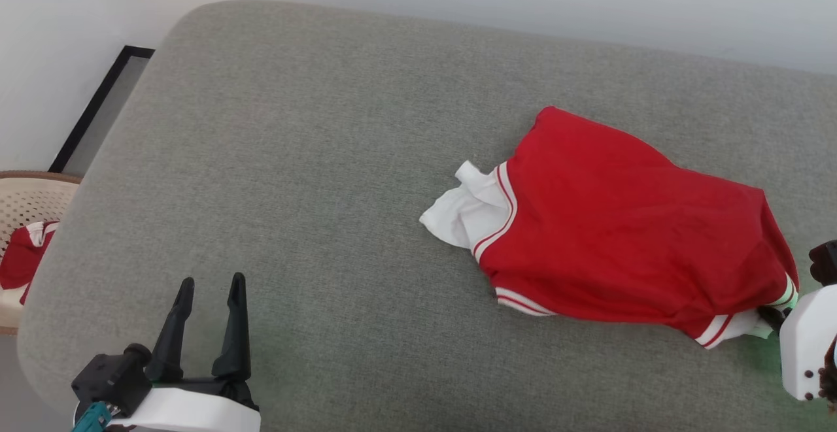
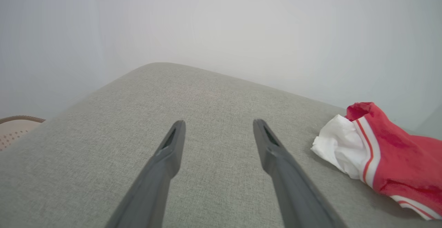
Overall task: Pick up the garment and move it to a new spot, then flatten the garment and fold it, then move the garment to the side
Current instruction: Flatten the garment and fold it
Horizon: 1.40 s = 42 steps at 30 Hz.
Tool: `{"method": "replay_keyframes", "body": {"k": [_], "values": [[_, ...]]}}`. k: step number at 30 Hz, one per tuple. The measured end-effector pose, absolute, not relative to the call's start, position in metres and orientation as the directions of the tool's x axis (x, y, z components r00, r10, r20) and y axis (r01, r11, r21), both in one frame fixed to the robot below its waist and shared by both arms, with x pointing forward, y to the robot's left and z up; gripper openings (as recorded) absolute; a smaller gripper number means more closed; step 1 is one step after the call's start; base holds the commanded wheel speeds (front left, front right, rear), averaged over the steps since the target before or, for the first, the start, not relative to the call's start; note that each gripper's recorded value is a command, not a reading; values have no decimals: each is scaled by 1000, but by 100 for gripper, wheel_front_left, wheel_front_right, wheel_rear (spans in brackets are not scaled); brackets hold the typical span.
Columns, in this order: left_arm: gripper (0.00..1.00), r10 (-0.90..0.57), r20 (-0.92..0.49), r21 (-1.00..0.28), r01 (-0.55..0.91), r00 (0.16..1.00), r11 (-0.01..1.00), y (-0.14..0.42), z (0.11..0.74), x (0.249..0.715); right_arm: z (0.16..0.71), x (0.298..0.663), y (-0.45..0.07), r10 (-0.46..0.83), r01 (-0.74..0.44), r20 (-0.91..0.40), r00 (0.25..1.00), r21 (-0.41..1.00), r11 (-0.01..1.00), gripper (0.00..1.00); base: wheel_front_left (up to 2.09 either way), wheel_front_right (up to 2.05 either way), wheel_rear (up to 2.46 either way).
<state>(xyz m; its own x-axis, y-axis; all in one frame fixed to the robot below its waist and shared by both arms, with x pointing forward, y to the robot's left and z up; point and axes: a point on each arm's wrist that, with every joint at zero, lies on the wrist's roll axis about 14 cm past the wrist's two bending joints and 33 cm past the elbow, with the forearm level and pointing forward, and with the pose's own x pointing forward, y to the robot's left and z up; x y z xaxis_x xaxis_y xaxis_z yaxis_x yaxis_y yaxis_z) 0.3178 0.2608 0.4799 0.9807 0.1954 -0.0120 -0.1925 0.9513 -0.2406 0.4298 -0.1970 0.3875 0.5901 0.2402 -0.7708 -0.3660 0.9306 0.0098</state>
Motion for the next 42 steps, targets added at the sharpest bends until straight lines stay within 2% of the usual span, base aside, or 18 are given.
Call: {"method": "replay_keyframes", "body": {"k": [2, 3, 5, 6, 7, 14, 21, 26, 31, 36, 42], "values": [[100, 183, -15, -238, -181, 983, 954, 258, 479, 322, 381, 424, -198, 237, -346, -771, 591, 23, 938, 0, 0, 0, 0], [100, 178, -16, -237, -176, 984, 955, 258, 478, 323, 380, 424, -197, 239, -328, -766, 597, 39, 944, 23, 0, 0, 0], [100, 161, -17, -238, -160, 987, 958, 254, 478, 328, 378, 422, -197, 233, -319, -758, 608, 36, 947, 42, 0, 0, 0], [100, 153, -22, -240, -154, 988, 958, 253, 477, 329, 377, 421, -195, 238, -313, -756, 610, 45, 949, 82, 0, 0, 0], [100, 145, -27, -242, -147, 989, 959, 252, 475, 329, 376, 421, -195, 235, -309, -752, 615, 45, 950, 100, 0, 0, 0], [100, 30, -44, -194, -38, 999, 980, 240, 476, 347, 390, 420, -196, 229, -275, -718, 658, 54, 960, 100, 0, 0, 0], [100, -153, -117, -152, 135, 981, 979, 211, 483, 379, 436, 427, -211, 190, -212, -573, 797, 30, 977, 100, 0, 0, 0], [100, -295, -259, -105, 277, 920, 955, 182, 473, 404, 478, 425, -221, 141, -152, -389, 911, 2, 988, 100, 0, 0, 0], [100, -376, -391, -71, 380, 840, 922, 159, 458, 423, 502, 417, -237, 65, -67, -247, 967, 3, 998, 100, 0, 0, 0], [100, -436, -514, -53, 480, 739, 876, 130, 440, 439, 515, 407, -258, -31, 31, -139, 990, -3, 1000, 100, 0, 0, 0], [100, -424, -667, -33, 543, 613, 839, 114, 411, 456, 502, 401, -262, -83, 88, -137, 987, 29, 996, 100, 0, 0, 0]]}}
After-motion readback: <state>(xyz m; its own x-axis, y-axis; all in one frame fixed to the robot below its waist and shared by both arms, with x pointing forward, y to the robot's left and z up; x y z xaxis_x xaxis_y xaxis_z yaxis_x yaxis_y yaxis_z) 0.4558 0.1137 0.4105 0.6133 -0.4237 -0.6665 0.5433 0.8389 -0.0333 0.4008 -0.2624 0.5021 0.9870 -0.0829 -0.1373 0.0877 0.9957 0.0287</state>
